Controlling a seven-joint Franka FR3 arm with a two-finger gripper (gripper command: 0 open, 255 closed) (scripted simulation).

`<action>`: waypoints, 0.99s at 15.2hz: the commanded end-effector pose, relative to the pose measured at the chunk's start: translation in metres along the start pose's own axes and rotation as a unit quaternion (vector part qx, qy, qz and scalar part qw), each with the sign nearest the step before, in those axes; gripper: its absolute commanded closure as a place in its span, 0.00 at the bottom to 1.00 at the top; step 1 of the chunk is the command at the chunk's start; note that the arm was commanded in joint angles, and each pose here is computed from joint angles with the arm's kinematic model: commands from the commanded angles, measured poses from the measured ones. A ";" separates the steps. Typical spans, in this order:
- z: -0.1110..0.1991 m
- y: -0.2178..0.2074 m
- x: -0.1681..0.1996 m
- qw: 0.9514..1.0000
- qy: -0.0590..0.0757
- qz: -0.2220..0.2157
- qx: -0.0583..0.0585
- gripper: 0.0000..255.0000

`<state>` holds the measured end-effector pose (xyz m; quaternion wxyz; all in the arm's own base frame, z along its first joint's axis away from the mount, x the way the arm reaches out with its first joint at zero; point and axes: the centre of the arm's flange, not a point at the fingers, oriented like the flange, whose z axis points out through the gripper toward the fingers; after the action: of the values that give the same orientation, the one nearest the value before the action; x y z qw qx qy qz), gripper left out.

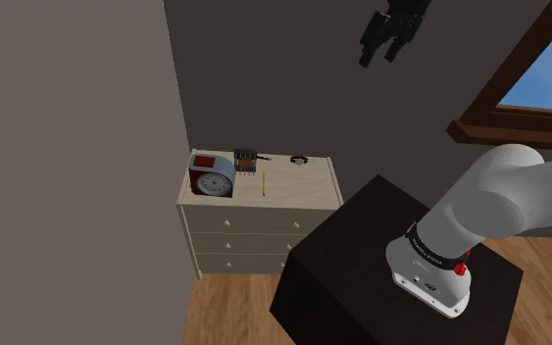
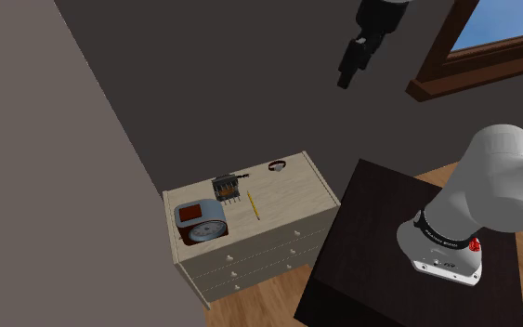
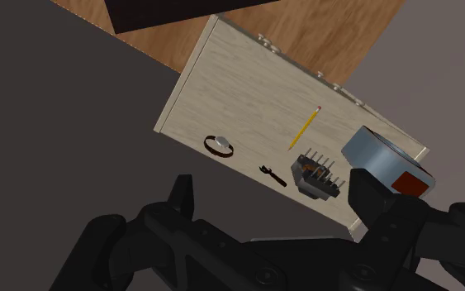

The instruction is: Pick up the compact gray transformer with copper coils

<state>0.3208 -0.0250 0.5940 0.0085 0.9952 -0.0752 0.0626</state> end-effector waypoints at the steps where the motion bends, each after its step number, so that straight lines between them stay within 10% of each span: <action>1: 0.000 0.000 0.000 1.000 0.000 0.000 0.000 0.00; 15: 0.154 -0.060 0.091 0.999 -0.036 0.009 0.008 0.00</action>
<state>0.4317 0.0115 0.4632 -0.0017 0.9961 -0.0833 0.0300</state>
